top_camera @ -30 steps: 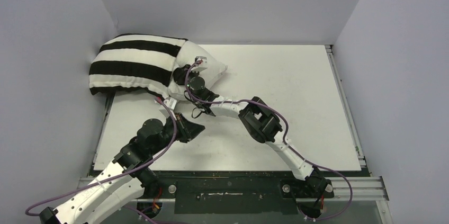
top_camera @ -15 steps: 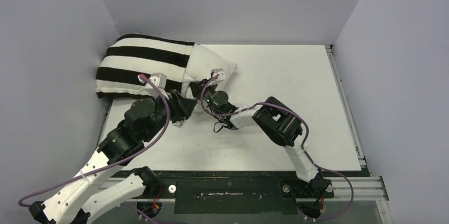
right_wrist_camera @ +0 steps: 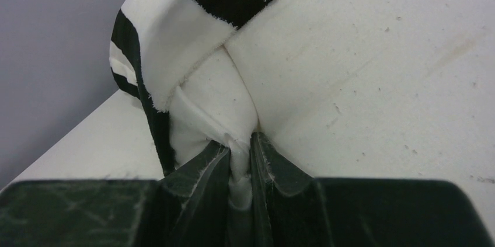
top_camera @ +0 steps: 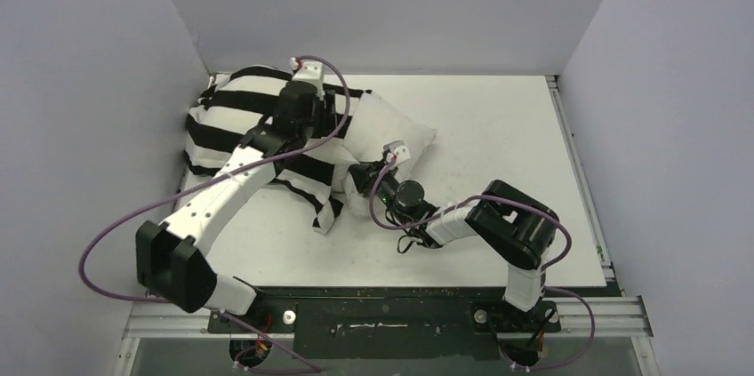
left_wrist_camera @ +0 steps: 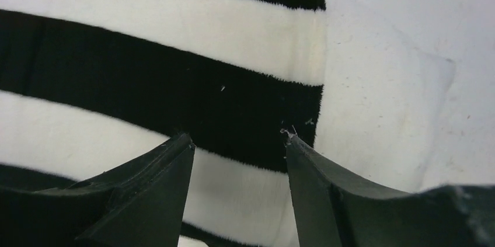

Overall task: Put the pillow into the pillowcase
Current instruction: Stuff the pillow into the pillowcase.

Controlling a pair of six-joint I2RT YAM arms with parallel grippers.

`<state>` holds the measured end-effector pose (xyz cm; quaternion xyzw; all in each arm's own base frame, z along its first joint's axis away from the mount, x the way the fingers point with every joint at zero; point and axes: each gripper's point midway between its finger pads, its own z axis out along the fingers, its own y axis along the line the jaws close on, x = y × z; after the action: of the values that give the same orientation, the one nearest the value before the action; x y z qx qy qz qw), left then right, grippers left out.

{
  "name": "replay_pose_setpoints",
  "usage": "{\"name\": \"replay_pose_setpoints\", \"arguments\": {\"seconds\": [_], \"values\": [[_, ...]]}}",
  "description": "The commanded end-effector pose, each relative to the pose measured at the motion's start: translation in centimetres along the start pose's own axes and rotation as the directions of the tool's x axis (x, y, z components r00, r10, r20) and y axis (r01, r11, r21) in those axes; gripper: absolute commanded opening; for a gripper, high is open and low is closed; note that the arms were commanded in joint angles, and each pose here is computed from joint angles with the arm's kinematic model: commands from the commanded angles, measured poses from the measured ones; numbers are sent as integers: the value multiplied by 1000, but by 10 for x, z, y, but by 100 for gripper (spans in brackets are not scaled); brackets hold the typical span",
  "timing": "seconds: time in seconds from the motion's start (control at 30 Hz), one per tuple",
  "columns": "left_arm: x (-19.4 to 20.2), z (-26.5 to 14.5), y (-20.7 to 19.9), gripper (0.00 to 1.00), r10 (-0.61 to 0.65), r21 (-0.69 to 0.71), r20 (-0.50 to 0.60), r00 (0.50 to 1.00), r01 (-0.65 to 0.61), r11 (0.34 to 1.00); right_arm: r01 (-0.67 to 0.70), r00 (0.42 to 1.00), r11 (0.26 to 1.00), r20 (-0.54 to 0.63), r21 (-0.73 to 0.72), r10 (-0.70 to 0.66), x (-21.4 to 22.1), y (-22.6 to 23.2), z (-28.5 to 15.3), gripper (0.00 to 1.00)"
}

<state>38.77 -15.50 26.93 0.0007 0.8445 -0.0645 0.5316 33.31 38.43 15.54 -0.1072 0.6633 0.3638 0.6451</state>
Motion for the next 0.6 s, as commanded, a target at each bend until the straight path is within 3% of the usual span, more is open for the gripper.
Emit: {"name": "replay_pose_setpoints", "arguments": {"seconds": [0.0, 0.47, 0.57], "values": [[-32, 24, -44, 58, 69, 165, 91, 993, -83, 983, -50, 991, 998, 119, -43, 55, -44, 20, -19, 11], [19, 97, -79, 64, 233, 163, -28, 972, -225, 961, -56, 991, 996, 119, -66, 63, -47, 26, -28, 12], [22, 101, -76, 57, 249, 137, -33, 968, -243, 960, -58, 991, 996, 118, -67, 66, -46, 26, -29, 13]]}}
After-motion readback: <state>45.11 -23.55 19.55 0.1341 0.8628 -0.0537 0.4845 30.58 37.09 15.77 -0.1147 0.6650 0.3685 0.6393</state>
